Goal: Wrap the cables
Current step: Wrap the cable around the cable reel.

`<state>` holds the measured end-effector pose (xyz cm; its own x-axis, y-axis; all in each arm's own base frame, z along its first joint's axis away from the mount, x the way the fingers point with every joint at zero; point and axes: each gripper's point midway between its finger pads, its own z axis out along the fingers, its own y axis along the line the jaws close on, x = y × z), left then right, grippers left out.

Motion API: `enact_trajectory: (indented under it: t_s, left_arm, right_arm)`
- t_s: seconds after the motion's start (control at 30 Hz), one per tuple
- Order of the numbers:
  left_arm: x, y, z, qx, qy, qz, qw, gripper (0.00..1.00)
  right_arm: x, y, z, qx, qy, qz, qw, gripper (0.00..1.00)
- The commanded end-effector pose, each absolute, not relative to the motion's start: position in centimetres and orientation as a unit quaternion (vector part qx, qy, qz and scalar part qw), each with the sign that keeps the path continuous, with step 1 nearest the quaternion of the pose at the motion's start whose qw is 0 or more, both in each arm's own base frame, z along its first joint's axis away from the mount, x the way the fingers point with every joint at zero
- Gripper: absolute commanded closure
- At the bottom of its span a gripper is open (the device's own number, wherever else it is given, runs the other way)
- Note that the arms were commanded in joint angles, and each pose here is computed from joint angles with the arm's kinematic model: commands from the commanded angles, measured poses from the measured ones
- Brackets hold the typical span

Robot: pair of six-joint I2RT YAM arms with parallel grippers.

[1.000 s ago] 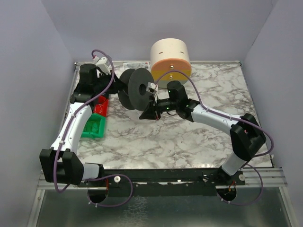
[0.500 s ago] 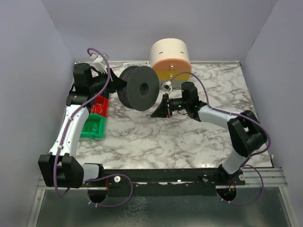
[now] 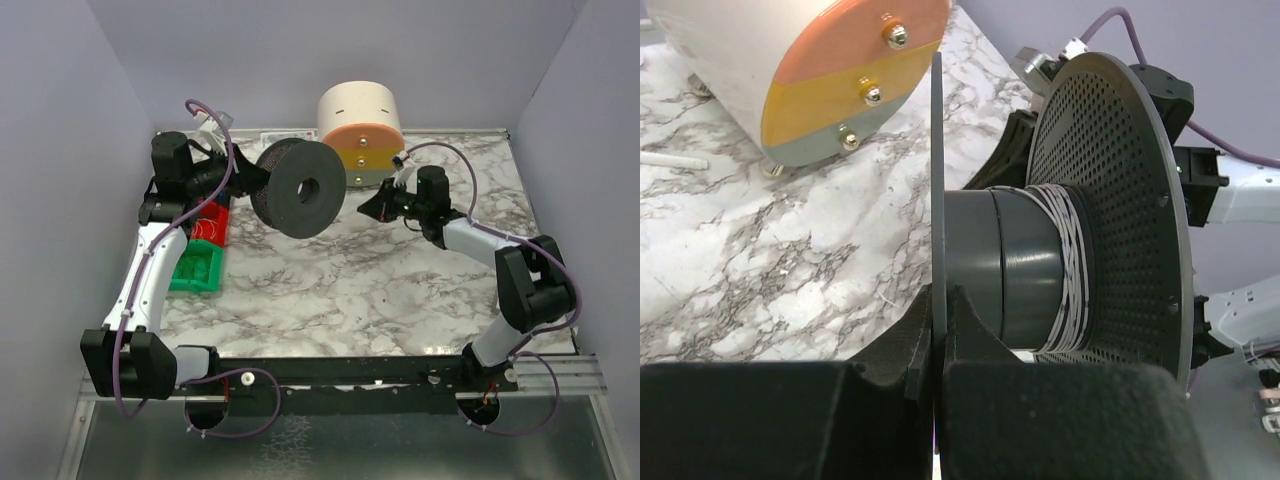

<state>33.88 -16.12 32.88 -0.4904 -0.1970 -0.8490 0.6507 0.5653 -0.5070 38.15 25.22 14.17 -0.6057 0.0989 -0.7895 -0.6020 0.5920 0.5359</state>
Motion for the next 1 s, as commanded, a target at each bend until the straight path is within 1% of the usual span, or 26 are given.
enact_trajectory:
  t_s: [0.0,0.07,0.13,0.2,0.3,0.4,0.6,0.8,0.97]
  left_arm:
    - [31.8,-17.7,35.6,0.218,0.698,-0.467,0.498,1.00]
    - [31.4,-18.3,35.2,0.230,0.696,-0.470,0.492,1.00]
    - [31.0,-18.8,34.6,0.245,0.700,-0.462,0.485,1.00]
    - [30.7,-19.3,33.5,0.259,0.713,-0.445,0.475,1.00]
    - [30.6,-19.8,32.2,0.282,0.726,-0.413,0.471,1.00]
    - [31.3,-19.6,31.7,0.283,0.736,-0.384,0.481,1.00]
    - [33.6,-18.3,30.4,0.252,0.765,-0.307,0.508,1.00]
    - [33.8,-19.1,30.0,0.256,0.767,-0.308,0.501,1.00]
    - [35.0,-18.4,29.7,0.232,0.781,-0.283,0.506,1.00]
  right_arm:
    - [42.1,22.8,17.0,-0.097,0.803,0.334,0.485,0.99]
    - [43.6,21.8,18.9,-0.080,0.797,0.308,0.514,1.00]
    - [44.7,21.4,21.5,-0.074,0.777,0.311,0.543,1.00]
    - [45.2,21.5,23.9,-0.073,0.763,0.335,0.548,1.00]
    - [44.6,23.0,27.0,-0.108,0.744,0.383,0.537,0.99]
    - [43.0,24.2,29.2,-0.147,0.732,0.418,0.518,1.00]
    - [38.2,24.9,31.0,-0.218,0.718,0.456,0.479,1.00]
    - [33.9,26.7,33.6,-0.250,0.683,0.530,0.436,1.00]
    - [31.5,30.1,34.9,-0.280,0.661,0.572,0.396,1.00]
